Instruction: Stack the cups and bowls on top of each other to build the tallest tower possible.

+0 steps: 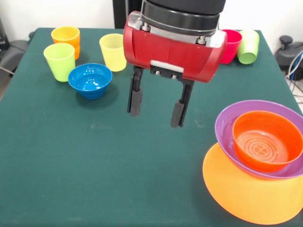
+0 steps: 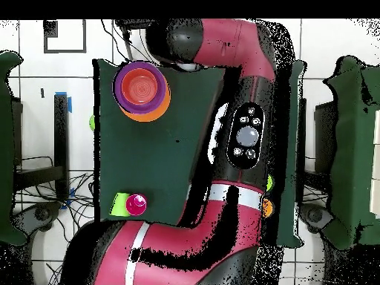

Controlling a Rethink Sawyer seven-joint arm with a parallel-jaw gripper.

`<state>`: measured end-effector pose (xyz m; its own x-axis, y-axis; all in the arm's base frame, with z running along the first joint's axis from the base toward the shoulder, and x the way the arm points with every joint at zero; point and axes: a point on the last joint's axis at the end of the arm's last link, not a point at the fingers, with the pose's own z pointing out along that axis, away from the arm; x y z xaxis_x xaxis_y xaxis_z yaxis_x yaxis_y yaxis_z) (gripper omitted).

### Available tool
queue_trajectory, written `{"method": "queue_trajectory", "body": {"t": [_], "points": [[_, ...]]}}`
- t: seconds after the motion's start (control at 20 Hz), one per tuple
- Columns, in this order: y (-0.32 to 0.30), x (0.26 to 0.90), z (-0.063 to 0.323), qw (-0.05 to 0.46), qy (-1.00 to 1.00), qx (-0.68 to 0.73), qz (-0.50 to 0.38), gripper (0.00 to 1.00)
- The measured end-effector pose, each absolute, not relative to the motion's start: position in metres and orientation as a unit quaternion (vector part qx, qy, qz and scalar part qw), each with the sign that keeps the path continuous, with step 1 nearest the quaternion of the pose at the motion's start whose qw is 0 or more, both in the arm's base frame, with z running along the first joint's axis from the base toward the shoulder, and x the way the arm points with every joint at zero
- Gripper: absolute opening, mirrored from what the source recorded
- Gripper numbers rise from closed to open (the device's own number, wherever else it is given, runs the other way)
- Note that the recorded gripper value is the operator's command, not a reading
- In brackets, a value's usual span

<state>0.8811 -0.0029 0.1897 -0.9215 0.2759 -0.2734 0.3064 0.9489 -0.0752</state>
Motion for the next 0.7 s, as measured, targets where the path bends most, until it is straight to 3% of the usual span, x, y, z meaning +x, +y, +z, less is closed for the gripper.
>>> {"method": "queue_trajectory", "body": {"t": [0.35, 0.7], "points": [[-0.007, 0.878, 0.212, 0.137, 0.977, 0.153, -0.059, 1.00], [-0.023, 0.842, 0.223, 0.110, 0.977, 0.171, -0.060, 1.00]]}}
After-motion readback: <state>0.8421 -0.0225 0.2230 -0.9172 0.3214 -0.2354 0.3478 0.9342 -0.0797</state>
